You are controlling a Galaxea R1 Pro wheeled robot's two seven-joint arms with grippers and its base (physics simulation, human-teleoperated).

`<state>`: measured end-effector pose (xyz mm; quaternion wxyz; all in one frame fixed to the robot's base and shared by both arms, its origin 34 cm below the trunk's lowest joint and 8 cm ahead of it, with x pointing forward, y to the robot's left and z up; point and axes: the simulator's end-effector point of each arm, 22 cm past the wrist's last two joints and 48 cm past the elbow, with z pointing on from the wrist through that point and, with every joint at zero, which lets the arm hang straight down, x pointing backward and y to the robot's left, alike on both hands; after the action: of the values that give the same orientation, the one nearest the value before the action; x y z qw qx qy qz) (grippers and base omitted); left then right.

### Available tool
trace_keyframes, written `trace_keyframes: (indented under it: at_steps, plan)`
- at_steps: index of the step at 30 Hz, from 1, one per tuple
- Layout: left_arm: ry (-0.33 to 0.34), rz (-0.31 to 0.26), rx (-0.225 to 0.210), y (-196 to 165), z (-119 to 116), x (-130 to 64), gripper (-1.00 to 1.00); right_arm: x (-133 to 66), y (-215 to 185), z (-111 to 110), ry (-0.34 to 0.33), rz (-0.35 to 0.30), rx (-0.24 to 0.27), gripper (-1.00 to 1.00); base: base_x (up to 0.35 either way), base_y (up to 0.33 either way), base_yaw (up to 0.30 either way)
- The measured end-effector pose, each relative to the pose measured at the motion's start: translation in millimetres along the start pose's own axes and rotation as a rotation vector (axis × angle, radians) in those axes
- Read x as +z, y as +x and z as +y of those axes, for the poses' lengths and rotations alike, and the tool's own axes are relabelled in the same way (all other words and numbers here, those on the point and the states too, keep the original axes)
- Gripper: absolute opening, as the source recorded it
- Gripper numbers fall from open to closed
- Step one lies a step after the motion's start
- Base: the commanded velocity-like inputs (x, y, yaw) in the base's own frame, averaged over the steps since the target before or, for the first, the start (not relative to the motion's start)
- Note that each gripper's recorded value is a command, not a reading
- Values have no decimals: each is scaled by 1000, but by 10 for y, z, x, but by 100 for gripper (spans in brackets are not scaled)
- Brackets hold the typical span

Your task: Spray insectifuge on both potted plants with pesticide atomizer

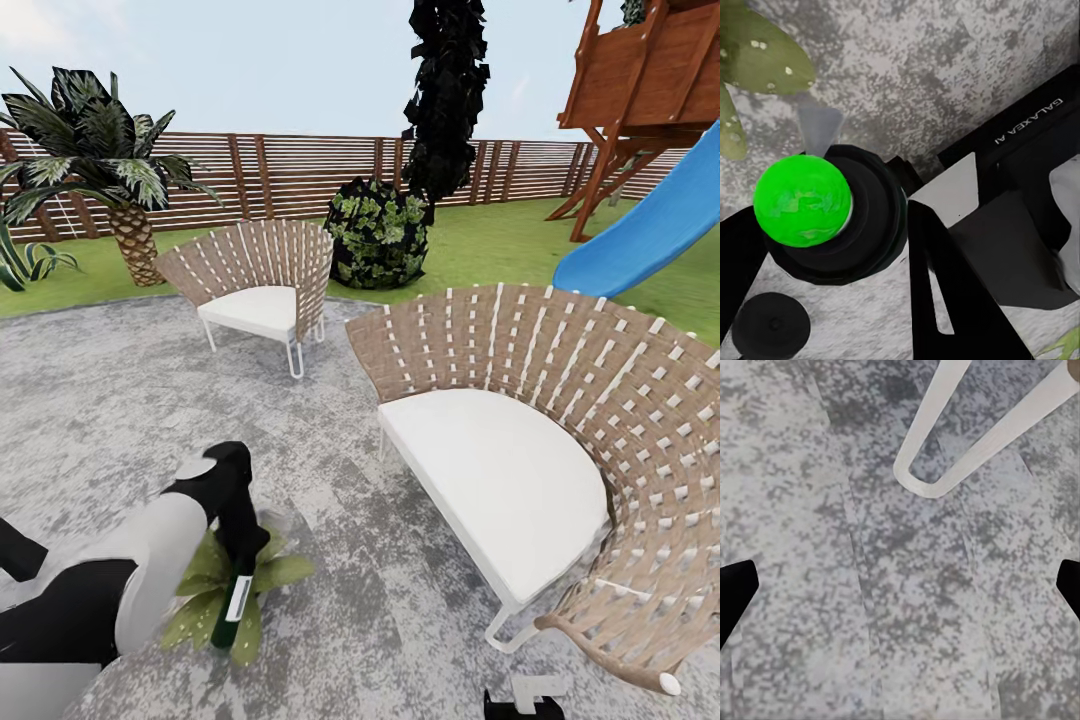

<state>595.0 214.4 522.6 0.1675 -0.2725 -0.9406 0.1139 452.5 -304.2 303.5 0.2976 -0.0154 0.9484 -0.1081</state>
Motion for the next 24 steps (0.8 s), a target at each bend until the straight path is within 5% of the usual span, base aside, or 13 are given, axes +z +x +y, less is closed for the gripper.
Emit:
trace_keyframes:
  at_steps: [6, 16, 20, 24]
  plan:
    - [-12, -38, -4, -37, -21, 52, -100, 0, -1, 0, 0, 0, 0, 100, 0, 0, 0]
    - [42, -10, -25, 119, -145, 361, -100, 0, -1, 8, -2, 0, 0, 100, 0, 0, 0]
    - [92, -77, -68, 71, -171, 358, -100, 1, -5, 6, -1, -1, 2, 100, 0, 0, 0]
    - [127, -110, -68, -29, -317, 356, -100, 2, -6, -3, 1, -1, 2, 100, 0, 0, 0]
